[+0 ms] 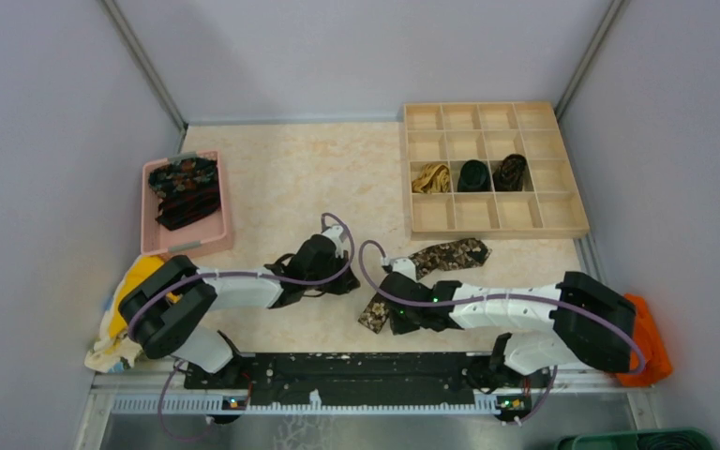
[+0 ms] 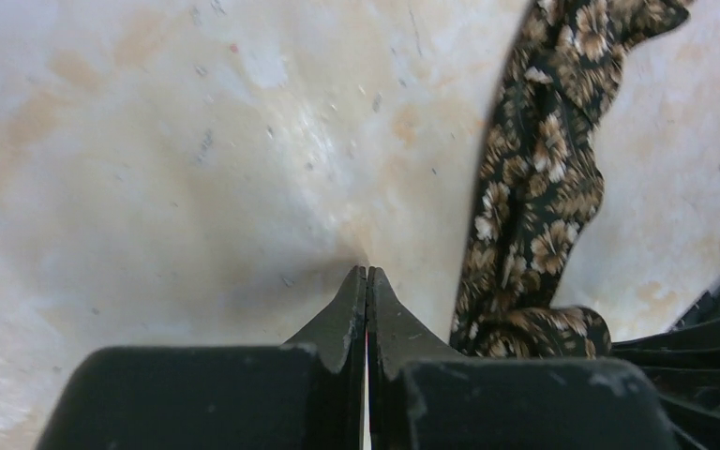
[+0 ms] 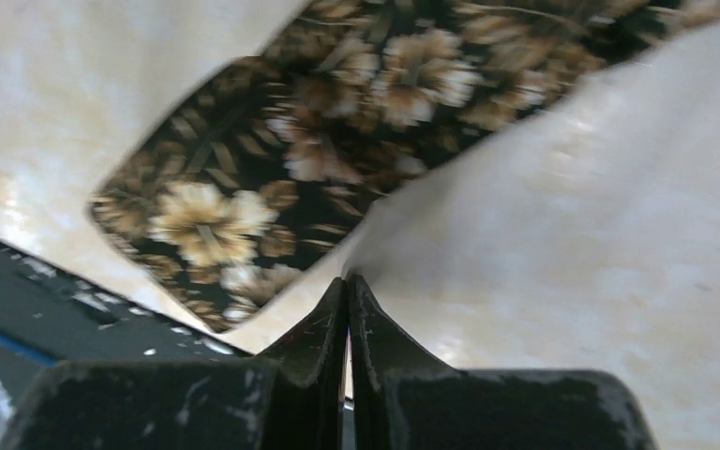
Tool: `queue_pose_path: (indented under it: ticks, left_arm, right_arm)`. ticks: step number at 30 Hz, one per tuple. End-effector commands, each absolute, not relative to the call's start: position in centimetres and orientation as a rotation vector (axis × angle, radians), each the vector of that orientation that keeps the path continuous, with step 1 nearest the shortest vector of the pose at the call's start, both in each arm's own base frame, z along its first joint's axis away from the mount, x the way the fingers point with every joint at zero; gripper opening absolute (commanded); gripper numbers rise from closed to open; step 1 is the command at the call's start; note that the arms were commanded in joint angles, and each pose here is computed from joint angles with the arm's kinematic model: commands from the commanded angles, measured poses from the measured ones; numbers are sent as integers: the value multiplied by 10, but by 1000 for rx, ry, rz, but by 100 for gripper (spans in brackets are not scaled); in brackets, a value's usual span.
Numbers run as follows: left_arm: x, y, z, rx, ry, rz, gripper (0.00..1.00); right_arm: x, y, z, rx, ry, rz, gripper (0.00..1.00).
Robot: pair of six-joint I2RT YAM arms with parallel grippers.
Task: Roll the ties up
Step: Roll the tie at the center of the board.
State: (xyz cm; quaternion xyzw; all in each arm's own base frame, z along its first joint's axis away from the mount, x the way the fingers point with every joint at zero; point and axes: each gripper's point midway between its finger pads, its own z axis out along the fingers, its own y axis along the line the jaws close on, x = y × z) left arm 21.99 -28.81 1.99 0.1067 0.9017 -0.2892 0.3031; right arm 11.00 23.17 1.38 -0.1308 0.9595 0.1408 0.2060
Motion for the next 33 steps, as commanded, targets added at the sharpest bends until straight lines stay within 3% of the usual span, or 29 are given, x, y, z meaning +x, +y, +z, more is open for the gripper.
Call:
queue_pose_path:
  ticks: [1, 18, 25, 33]
  left_arm:
    - [167, -278, -8, 334, 2555, -844, 0]
    - [162, -265, -25, 463, 2616, -684, 0]
    - [220, -210, 6, -69, 2492, -275, 0]
    - [237, -137, 120, -588, 2069, -259, 0]
  right_arm:
    - [91, 266, 11, -424, 2713, 536, 0]
    - [100, 283, 12, -482, 2694, 471, 0]
    - [112, 257, 43, -519, 2580, 276, 0]
    - [125, 256, 94, -687, 2389, 56, 9]
